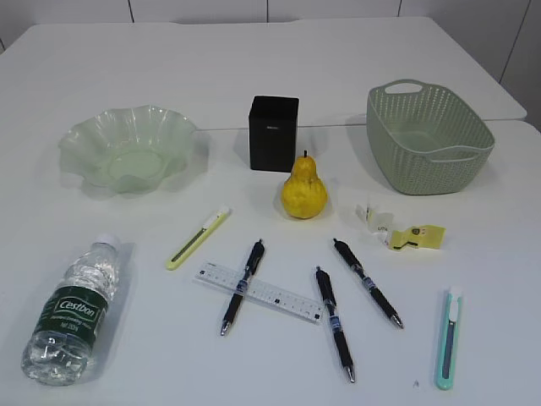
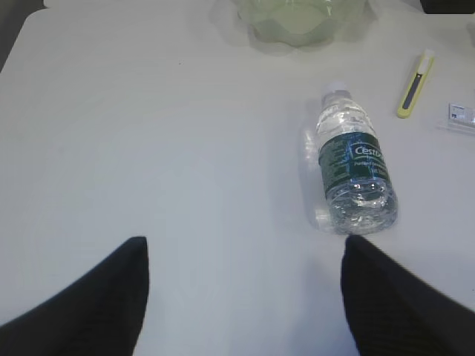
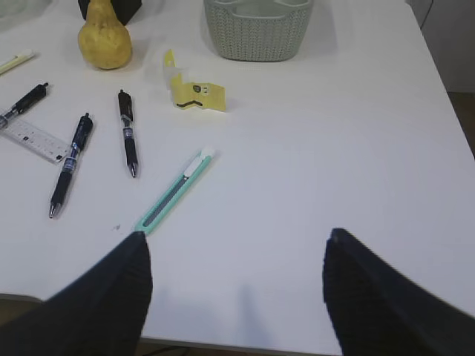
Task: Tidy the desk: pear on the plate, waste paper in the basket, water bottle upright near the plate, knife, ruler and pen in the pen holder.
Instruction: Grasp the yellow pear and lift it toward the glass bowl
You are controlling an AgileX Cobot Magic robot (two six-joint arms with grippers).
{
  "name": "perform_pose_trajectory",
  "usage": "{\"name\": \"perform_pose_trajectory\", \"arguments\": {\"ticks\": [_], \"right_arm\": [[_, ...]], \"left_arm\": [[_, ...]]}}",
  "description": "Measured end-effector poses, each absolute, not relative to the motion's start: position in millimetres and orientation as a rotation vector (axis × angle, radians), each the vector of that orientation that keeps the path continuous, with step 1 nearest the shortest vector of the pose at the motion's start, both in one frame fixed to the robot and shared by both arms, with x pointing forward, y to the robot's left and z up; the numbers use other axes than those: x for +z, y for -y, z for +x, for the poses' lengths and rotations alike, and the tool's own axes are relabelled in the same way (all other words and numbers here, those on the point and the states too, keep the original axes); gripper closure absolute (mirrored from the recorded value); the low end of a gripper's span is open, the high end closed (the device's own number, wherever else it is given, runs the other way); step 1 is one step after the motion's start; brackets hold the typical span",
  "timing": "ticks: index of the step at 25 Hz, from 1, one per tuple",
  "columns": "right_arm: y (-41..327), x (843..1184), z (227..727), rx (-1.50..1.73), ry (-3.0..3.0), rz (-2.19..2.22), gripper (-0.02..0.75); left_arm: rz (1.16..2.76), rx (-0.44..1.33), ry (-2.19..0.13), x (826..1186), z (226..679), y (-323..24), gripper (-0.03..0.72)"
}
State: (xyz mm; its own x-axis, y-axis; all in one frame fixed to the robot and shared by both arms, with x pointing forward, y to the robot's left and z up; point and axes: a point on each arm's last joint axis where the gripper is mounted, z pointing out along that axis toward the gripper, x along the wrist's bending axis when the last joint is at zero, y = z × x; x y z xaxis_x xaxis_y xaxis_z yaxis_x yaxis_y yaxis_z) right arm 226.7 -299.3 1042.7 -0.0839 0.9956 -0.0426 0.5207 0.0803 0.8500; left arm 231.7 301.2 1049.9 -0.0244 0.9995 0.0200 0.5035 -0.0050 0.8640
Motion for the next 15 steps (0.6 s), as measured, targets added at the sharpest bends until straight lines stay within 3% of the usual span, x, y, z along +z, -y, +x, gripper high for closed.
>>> {"name": "perform_pose_trajectory", "arguments": {"ticks": [5,15], "right_arm": [[299.2,1045.1,227.6,0.875,-1.714,1.538,0.179],[296.5,1068.1,275.5,0.617,-1.945,1.77,0.183]], "left_arm": [[1.59,0.928,-1.609,1051.9,230.1,-300.5,0.126],[1.642,0.841,-1.663,1096.7,250.8,-299.4,0.134]]}}
